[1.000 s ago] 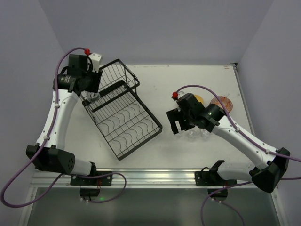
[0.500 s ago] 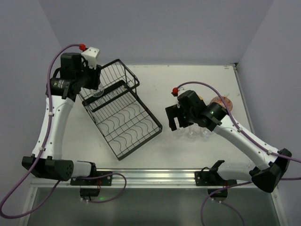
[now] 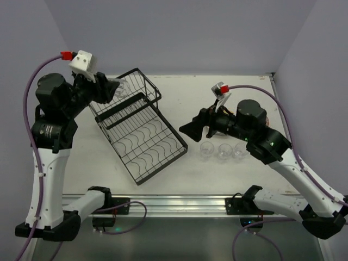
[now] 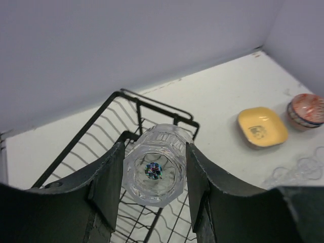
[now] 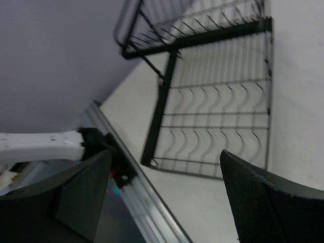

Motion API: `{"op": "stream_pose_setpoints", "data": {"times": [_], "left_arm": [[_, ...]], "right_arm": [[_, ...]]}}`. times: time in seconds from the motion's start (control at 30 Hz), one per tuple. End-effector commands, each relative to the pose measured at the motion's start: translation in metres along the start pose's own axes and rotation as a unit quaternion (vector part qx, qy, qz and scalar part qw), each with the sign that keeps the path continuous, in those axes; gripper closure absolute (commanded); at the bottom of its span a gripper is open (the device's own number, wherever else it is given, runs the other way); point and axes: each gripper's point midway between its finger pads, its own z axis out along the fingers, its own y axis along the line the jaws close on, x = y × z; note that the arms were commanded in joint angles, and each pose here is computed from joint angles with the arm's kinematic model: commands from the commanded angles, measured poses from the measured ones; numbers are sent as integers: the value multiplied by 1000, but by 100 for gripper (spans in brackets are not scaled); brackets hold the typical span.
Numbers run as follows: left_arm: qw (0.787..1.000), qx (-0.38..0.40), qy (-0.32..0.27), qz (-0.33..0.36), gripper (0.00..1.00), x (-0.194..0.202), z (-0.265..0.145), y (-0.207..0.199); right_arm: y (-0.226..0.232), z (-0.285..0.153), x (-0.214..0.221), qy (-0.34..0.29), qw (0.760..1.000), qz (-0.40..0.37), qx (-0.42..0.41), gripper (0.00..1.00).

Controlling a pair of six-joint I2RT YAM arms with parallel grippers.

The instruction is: Unload the mixed dishes from the dish rack

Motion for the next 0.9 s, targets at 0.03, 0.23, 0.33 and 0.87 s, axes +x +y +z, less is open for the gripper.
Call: {"op": "stream_pose_setpoints", "data": {"times": [0.03,0.23,0.33,0.87], "left_arm": [[983,133,-114,-48,100,-43,-30,-57],[952,222,-182,-111,100,-58,-65,-93],[933,253,-219,-130,100,-69,-81,-104],[889,345,-240,-179,100,-58,-105,-130]], "right_arm": [[95,-25,-54,-107,964,-21,-244,12],[125,-18,-85,-141,934,-28,-327,14],[133,-15,-94,-145,926,-18,-349,16],[154,-5,-107,-137,896,-8,-422,35]]}}
